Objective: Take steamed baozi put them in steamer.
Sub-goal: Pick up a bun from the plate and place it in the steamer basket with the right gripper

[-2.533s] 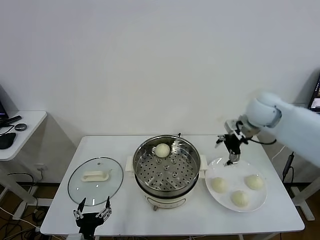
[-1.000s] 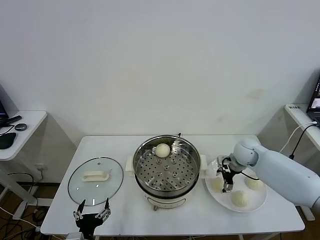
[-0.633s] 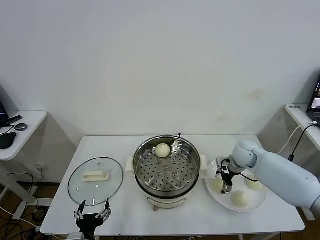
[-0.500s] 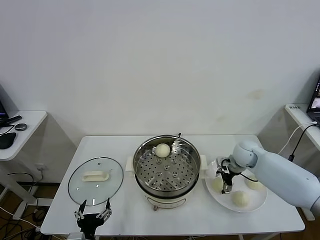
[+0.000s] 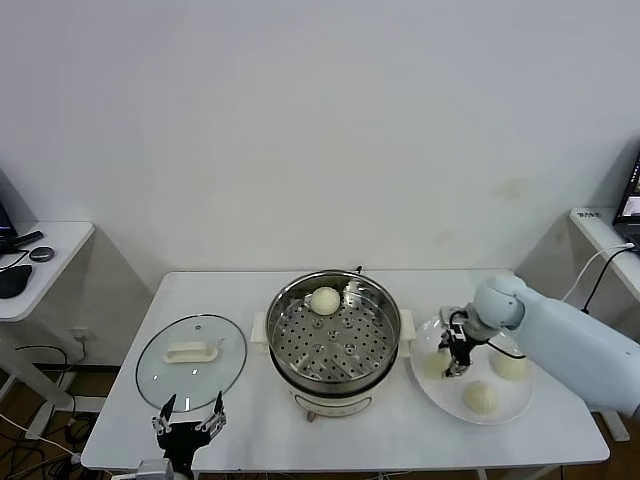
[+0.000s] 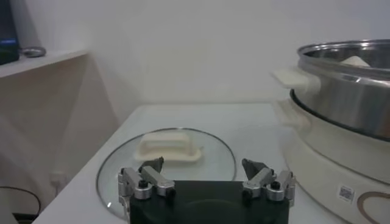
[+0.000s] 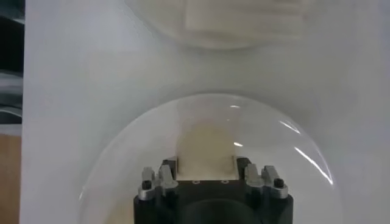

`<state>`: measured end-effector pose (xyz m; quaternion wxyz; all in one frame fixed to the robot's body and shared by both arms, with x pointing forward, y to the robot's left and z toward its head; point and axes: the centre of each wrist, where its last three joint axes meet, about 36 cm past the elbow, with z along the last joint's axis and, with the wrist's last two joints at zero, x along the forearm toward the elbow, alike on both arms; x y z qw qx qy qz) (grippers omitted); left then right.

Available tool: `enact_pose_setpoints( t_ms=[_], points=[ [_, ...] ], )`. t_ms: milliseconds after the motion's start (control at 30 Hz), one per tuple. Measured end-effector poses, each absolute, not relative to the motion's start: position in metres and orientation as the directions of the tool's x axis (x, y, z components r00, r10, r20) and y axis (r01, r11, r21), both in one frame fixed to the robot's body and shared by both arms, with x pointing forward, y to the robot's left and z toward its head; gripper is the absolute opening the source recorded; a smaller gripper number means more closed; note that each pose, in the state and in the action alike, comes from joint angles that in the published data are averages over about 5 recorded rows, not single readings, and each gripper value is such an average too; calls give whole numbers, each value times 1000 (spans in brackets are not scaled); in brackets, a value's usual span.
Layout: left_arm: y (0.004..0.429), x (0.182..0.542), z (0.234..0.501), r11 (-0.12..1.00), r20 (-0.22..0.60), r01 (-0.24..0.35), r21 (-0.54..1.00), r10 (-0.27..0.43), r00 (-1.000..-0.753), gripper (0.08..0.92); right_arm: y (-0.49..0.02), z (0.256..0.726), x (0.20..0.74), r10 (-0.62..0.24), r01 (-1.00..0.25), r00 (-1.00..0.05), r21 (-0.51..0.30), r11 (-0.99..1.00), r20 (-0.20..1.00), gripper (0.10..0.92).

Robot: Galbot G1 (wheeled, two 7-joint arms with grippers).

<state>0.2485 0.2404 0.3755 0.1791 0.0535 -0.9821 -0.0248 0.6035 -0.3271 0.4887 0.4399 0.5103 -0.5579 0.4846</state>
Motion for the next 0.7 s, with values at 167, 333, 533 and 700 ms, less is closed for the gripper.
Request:
enact_pose_setpoints(
  t_ms=[167,333,533,700],
  points=[
    [242,253,378,992,344,-96,78,-117,-932,823,-325,539,613,-160,-992,-126,-128,0,979,577],
    [241,257,382,993,332,-92,76,-112,-937,823,-308,601,623,-183,-985,-157,-166,-35,971,577],
    [238,260,389,994,317,-85,64,-101,-943,823,-268,671,631,-236,-978,-176,-197,-72,956,577],
    [238,262,395,995,305,-87,53,-99,-947,823,-225,703,633,-267,-977,-155,-187,-102,951,577]
  ],
)
